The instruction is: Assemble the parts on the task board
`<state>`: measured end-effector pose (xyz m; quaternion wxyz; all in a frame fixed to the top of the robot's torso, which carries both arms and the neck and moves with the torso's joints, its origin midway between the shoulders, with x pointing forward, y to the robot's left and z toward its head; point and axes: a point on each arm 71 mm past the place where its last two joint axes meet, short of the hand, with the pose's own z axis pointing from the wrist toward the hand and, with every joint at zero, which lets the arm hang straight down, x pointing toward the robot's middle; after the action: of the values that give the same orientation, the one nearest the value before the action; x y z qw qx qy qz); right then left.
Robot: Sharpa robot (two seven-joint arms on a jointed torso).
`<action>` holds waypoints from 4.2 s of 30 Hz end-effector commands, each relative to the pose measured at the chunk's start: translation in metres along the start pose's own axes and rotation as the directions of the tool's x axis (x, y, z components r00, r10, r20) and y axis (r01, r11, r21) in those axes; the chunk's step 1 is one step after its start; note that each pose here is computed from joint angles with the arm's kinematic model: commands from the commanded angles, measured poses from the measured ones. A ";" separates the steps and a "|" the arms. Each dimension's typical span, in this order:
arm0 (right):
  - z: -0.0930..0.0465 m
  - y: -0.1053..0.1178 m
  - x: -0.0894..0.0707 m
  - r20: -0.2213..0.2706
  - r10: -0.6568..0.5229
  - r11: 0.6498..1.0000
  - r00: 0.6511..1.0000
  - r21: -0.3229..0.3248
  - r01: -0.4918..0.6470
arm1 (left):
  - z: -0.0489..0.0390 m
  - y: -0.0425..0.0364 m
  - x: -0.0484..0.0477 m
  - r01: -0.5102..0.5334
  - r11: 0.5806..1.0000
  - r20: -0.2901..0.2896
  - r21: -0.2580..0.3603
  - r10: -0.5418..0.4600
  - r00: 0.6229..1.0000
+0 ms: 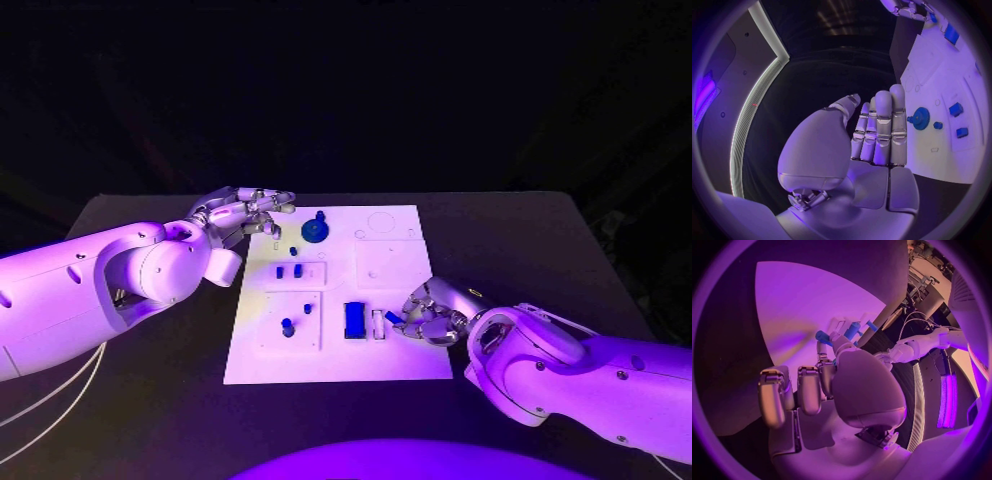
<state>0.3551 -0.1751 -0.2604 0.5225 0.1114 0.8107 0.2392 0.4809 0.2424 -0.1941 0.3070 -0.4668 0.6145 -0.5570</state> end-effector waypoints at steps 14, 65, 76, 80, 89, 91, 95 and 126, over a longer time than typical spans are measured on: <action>0.011 0.012 0.014 -0.082 0.076 0.997 0.994 0.026 -0.074 | 0.0000 -0.0007 0.0039 -0.001 1.000 -0.027 0.004 0.001 1.000; 0.006 0.008 0.009 -0.055 0.012 1.000 0.998 -0.017 -0.013 | 0.0000 -0.0005 0.0024 -0.004 1.000 -0.026 0.001 0.004 1.000; 0.009 0.006 0.010 -0.064 -0.005 1.000 0.998 -0.015 0.004 | 0.0007 -0.0003 0.0031 -0.003 1.000 -0.028 0.001 0.003 1.000; 0.012 0.005 0.011 -0.073 -0.012 1.000 0.997 -0.011 0.011 | 0.0007 -0.0003 0.0032 -0.003 1.000 -0.027 0.001 0.004 1.000; 0.015 0.006 0.018 -0.102 -0.022 1.000 0.995 -0.012 0.021 | 0.0004 -0.0004 0.0032 -0.004 1.000 -0.027 0.001 0.004 1.000; 0.016 0.005 0.018 -0.098 -0.023 1.000 0.995 -0.008 0.022 | 0.0005 -0.0003 0.0034 -0.004 1.000 -0.027 0.001 0.004 1.000; 0.021 0.002 0.017 -0.074 -0.023 1.000 0.997 0.005 0.023 | 0.0006 -0.0003 0.0036 -0.004 1.000 -0.027 0.001 0.004 1.000; 0.044 -0.012 -0.055 0.014 0.461 0.879 0.887 -0.145 -0.455 | 0.0062 0.0024 0.0014 0.027 0.999 -0.004 0.039 -0.027 1.000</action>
<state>0.4157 -0.1989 -0.2401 0.5256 0.1963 0.7602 0.3277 0.4843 0.2403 -0.2000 0.3061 -0.4681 0.6149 -0.5559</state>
